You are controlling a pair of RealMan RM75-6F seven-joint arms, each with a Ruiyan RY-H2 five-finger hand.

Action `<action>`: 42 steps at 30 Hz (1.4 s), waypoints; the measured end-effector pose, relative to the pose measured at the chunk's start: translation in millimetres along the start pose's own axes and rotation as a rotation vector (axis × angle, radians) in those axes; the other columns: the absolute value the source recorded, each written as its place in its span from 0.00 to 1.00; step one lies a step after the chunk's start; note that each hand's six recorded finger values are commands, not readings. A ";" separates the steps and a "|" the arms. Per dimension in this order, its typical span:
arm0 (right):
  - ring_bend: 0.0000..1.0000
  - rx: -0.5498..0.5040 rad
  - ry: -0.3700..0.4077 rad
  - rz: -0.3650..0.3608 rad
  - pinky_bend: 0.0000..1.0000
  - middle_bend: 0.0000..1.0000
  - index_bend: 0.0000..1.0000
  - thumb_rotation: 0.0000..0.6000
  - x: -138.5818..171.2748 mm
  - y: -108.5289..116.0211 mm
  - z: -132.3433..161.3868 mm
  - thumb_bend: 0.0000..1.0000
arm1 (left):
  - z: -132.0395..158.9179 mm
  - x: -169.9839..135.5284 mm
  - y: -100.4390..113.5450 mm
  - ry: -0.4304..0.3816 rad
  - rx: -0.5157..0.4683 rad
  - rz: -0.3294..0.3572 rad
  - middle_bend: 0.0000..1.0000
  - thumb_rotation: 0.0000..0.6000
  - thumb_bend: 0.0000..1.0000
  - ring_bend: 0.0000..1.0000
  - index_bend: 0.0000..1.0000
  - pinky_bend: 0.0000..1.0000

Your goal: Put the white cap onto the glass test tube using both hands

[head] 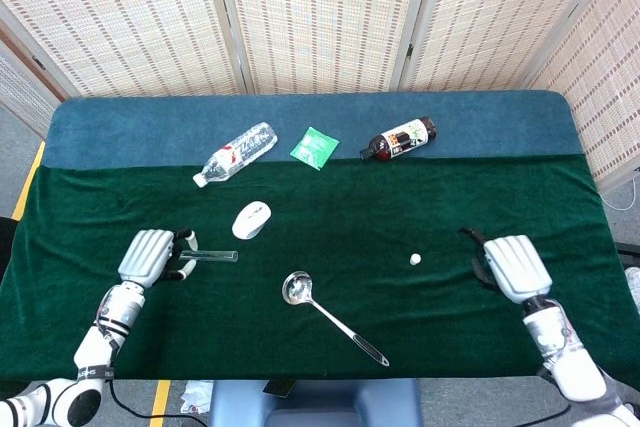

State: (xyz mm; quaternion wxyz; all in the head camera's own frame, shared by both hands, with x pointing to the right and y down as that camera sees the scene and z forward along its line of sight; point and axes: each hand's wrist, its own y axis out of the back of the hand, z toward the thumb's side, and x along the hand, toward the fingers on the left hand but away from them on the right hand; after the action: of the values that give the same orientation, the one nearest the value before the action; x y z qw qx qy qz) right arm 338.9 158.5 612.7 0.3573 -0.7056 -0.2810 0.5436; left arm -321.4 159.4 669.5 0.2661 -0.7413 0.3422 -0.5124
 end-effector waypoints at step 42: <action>1.00 0.150 0.070 0.181 1.00 0.88 0.43 1.00 -84.1 -92.2 48.6 0.41 | -6.2 -17.6 -21.2 0.016 0.025 -0.072 0.96 1.00 0.53 0.91 0.67 0.86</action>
State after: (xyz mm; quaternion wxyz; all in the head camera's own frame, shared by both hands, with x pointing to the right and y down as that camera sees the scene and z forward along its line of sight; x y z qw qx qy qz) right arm 270.0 156.2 727.5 0.3681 -0.7179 -0.1618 0.5683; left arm -326.5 186.0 677.2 0.2541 -0.7455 0.3112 -0.5317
